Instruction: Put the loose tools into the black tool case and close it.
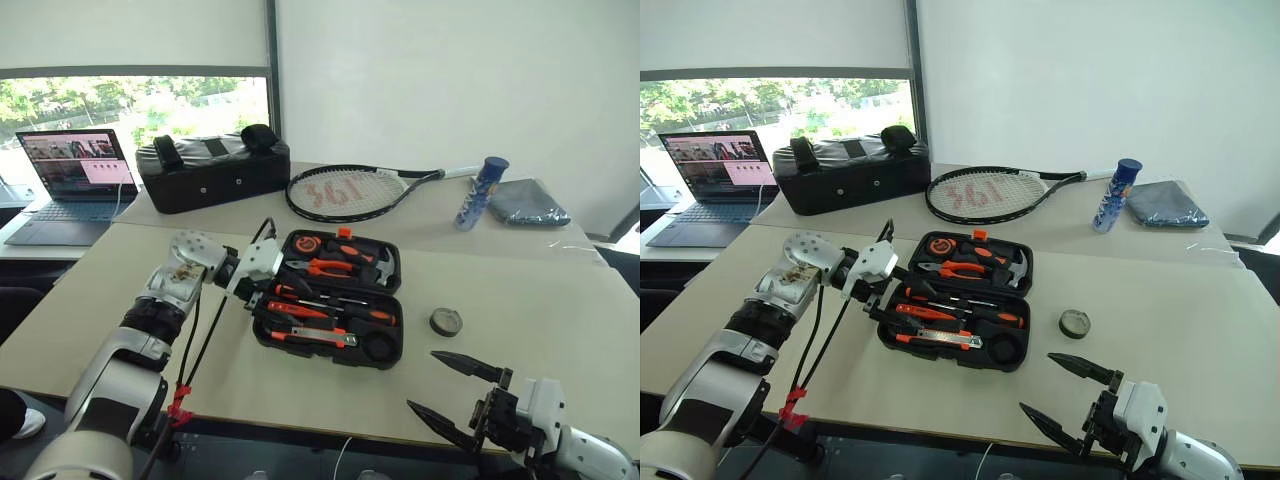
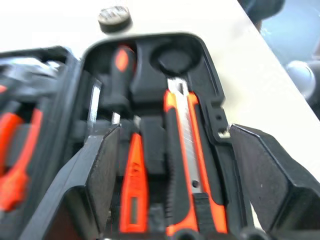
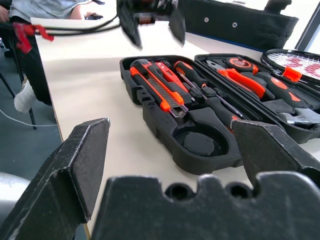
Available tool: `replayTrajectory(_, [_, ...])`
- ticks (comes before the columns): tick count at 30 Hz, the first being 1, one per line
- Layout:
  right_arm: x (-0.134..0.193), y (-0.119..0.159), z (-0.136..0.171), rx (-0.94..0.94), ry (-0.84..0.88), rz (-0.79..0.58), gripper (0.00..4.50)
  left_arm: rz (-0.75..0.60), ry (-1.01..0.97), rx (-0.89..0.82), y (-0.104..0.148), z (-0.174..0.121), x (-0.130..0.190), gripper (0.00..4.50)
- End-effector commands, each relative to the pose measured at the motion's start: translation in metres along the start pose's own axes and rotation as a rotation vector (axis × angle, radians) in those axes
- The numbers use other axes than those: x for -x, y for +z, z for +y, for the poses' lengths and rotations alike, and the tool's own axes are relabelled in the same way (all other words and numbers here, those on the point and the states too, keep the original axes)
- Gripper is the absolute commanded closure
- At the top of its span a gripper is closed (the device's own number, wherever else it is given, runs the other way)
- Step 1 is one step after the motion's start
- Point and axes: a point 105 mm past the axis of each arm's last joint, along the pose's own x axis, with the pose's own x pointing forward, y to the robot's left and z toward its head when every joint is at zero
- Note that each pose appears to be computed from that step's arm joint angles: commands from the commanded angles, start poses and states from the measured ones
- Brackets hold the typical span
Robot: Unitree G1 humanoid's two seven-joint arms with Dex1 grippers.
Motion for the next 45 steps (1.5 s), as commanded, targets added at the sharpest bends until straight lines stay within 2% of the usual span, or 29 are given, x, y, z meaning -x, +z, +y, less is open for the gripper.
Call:
replayTrajectory(1, [-0.001,0.007,0.0,0.029,-0.008,-0.034,0.0,-0.023,0.027,-0.022,-0.007,-0.001,-0.004,2.53])
replayTrajectory(2, [-0.002,0.007,0.0,0.029,-0.007,-0.034,0.0,-0.016,0.023,-0.025,-0.011,-0.003,-0.008,3.03])
replayTrajectory(6, [-0.001,0.007,0.001,0.03,-0.005,-0.031,0.0,-0.024,-0.01,-0.002,-0.023,-0.013,-0.025,4.24])
replayTrajectory(7, [-0.001,0.007,0.001,0.031,-0.005,-0.03,0.0,-0.014,-0.014,-0.008,-0.025,-0.015,-0.028,4.4])
replayTrajectory(11, [0.0,0.008,-0.001,0.034,-0.007,-0.026,0.0,0.045,0.002,0.019,-0.039,-0.016,-0.036,4.4])
replayTrajectory(17, [0.001,0.009,0.002,0.031,-0.01,-0.023,0.0,0.065,0.039,0.077,-0.048,-0.013,-0.042,4.4])
replayTrajectory(20, [0.001,0.009,0.002,0.028,-0.013,-0.025,0.0,0.016,0.052,0.11,-0.043,-0.011,-0.044,4.4])
replayTrajectory(23, [0.002,0.009,0.002,0.026,-0.018,-0.023,0.0,-0.078,-0.02,0.081,-0.026,-0.018,-0.041,4.4])
replayTrajectory(26, [0.002,0.009,0.003,0.024,-0.018,-0.021,0.0,-0.128,0.041,0.062,-0.015,-0.007,-0.037,4.4])
replayTrajectory(31, [0.001,0.009,0.003,0.022,-0.017,-0.023,0.0,-0.071,0.11,0.052,-0.023,0.002,-0.034,4.4])
replayTrajectory(40, [0.001,0.008,0.002,0.022,-0.019,-0.019,0.0,-0.04,0.069,0.055,-0.035,-0.007,-0.04,4.4])
replayTrajectory(45, [0.001,0.008,0.002,0.022,-0.022,-0.017,0.0,0.024,0.082,0.073,-0.049,-0.01,-0.043,4.4])
